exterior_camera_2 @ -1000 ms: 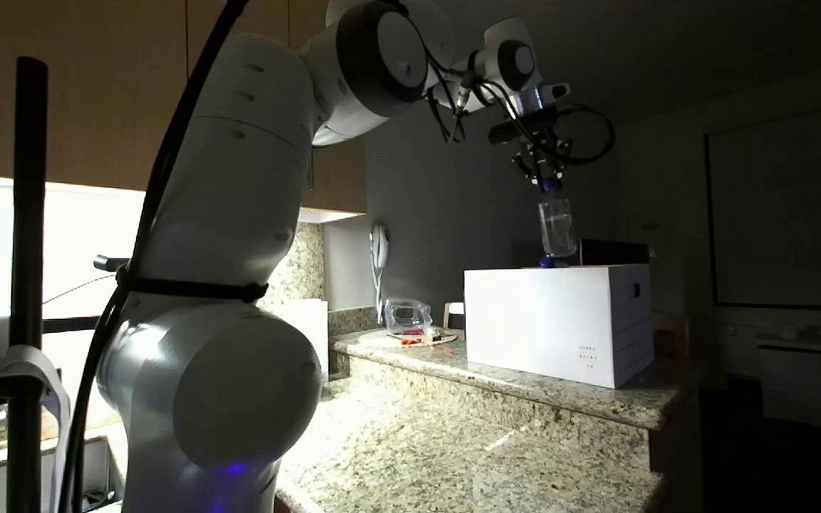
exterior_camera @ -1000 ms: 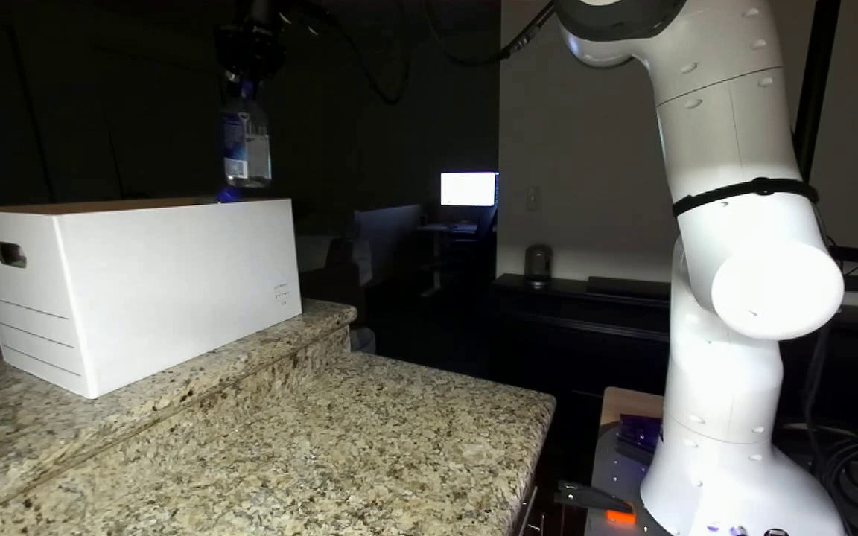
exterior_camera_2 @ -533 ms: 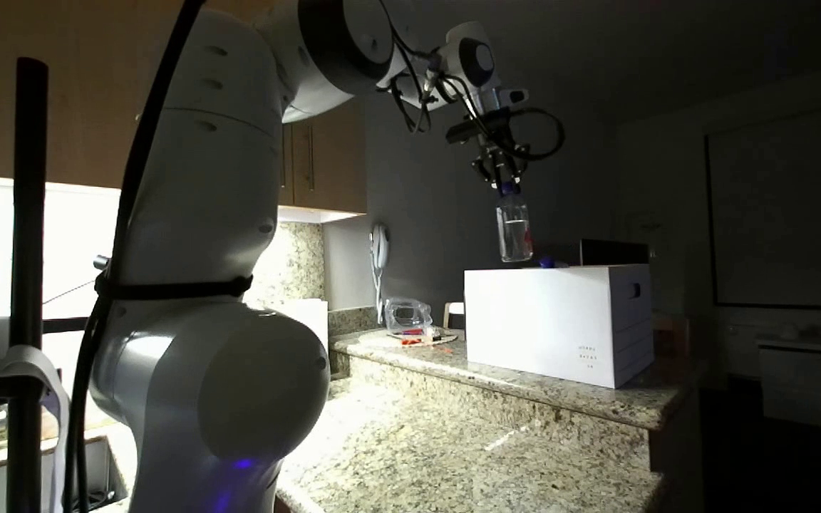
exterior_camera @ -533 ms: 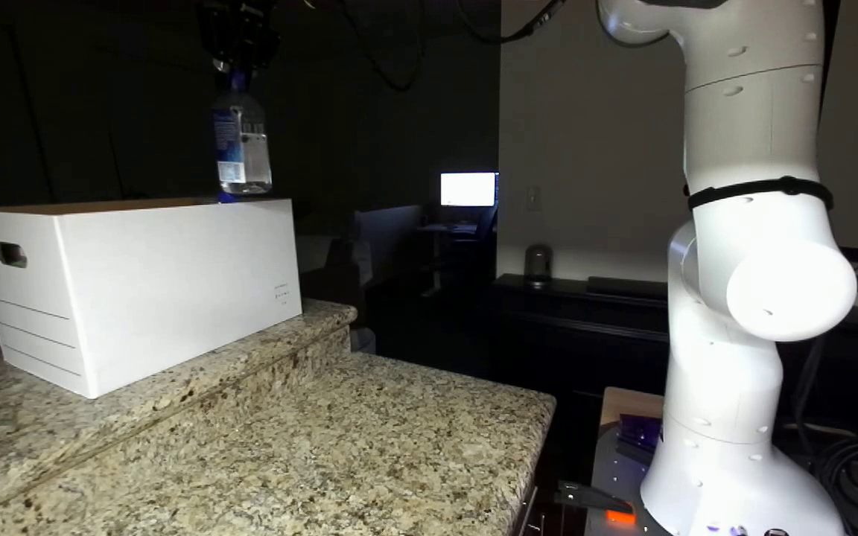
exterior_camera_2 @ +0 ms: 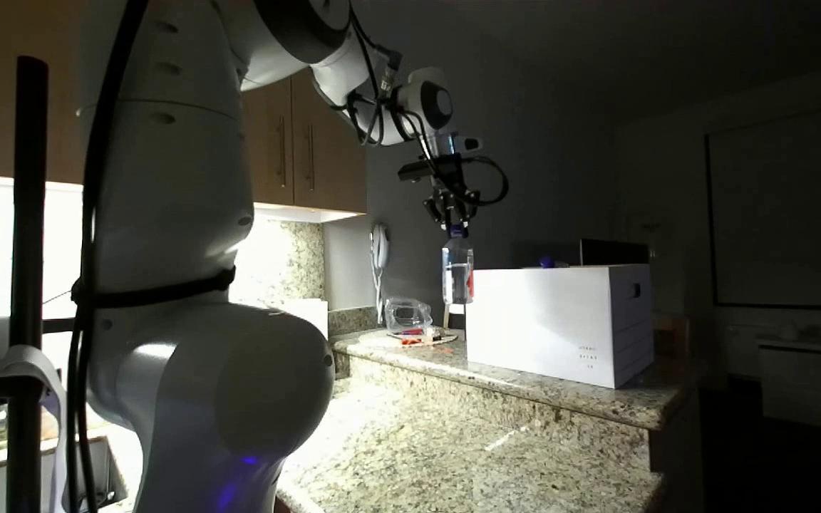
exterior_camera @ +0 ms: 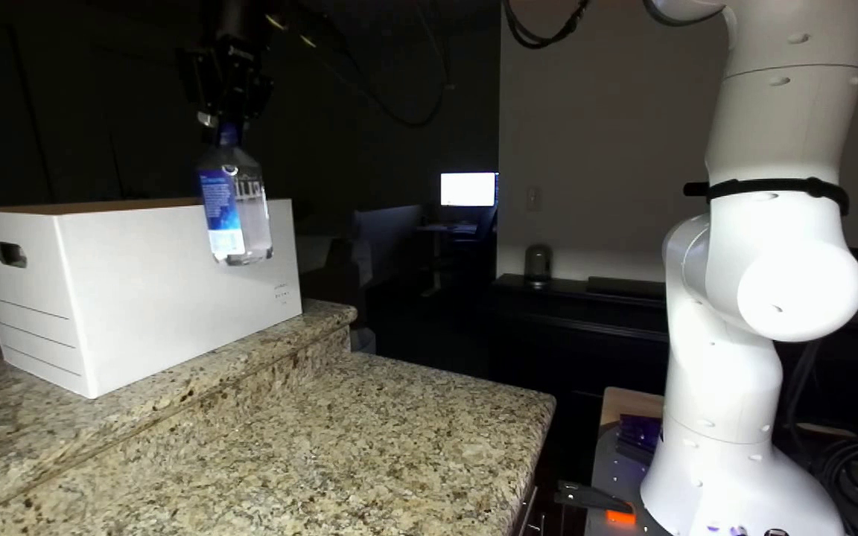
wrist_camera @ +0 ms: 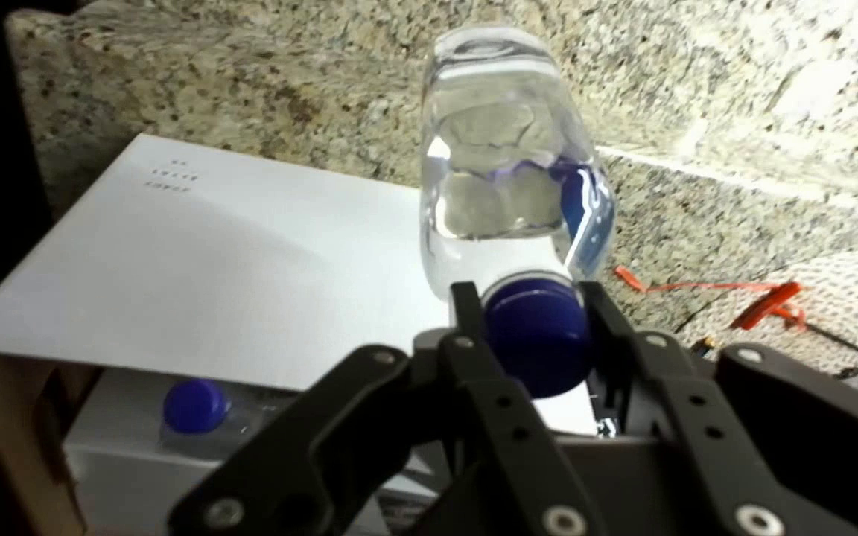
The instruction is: Remove the water bottles from the box and put them on the counter
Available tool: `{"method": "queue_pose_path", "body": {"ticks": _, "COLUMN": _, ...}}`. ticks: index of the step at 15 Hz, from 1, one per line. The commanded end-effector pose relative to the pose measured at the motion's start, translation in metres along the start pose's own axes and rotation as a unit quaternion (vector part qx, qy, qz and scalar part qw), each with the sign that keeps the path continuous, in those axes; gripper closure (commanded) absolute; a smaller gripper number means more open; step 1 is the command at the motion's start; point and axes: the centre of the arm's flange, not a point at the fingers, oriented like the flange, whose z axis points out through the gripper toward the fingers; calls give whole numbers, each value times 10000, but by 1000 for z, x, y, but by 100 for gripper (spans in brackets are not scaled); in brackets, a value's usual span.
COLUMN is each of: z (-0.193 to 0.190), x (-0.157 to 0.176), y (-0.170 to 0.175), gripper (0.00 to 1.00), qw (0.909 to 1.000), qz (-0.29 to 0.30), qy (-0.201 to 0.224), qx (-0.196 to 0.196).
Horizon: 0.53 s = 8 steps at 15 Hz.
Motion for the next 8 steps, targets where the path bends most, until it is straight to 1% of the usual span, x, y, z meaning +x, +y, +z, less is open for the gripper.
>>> {"method": "queue_pose_path", "body": {"ticks": 1, "z": 31, "x": -52, "y": -29, "gripper": 85, "qw": 9991, "qz": -37, "qy": 30, "qx": 413}}
{"method": "queue_pose_path", "body": {"ticks": 3, "z": 50, "x": -68, "y": -46, "gripper": 85, "qw": 9981, "qz": -59, "qy": -19, "qx": 607}}
{"method": "queue_pose_path", "body": {"ticks": 8, "z": 86, "x": -110, "y": -76, "gripper": 85, "qw": 9980, "qz": -254, "qy": -125, "qx": 562}}
